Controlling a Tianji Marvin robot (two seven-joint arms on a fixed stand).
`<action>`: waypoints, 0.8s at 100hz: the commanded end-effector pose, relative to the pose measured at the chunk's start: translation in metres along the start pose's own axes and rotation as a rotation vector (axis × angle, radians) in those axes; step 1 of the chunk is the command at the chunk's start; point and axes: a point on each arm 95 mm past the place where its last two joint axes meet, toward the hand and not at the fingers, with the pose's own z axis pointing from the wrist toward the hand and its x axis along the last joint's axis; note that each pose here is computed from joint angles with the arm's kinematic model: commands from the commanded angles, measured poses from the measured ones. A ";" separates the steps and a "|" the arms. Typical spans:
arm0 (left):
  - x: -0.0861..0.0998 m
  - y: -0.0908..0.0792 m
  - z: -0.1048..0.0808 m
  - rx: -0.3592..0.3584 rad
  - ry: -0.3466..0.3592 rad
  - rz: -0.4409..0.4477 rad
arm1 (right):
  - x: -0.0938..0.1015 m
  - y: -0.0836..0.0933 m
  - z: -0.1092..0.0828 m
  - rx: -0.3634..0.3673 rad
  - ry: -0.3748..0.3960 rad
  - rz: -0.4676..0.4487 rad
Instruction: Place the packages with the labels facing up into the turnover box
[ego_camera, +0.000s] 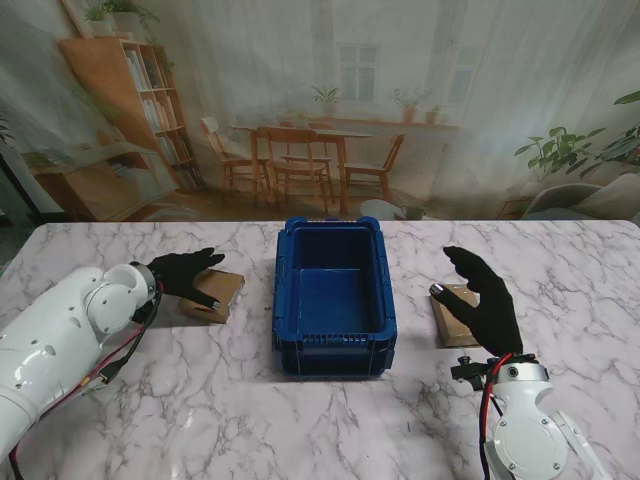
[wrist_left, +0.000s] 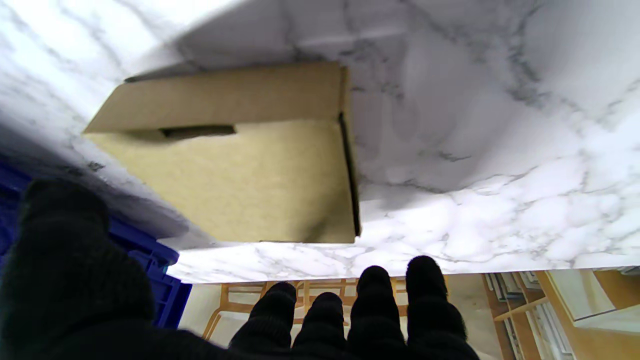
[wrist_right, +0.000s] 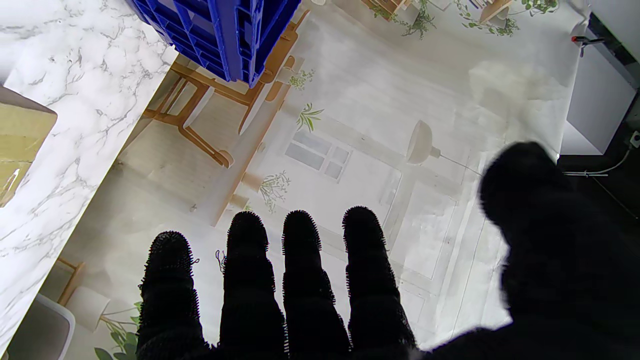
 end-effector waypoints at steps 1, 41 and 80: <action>-0.008 0.004 0.001 -0.018 -0.020 -0.013 | -0.002 -0.002 -0.001 0.007 -0.008 -0.005; 0.007 0.015 0.014 0.024 -0.026 -0.080 | 0.000 -0.004 0.000 0.006 -0.009 -0.001; 0.023 0.011 0.028 0.058 -0.026 -0.064 | 0.002 -0.005 0.000 0.002 -0.018 0.014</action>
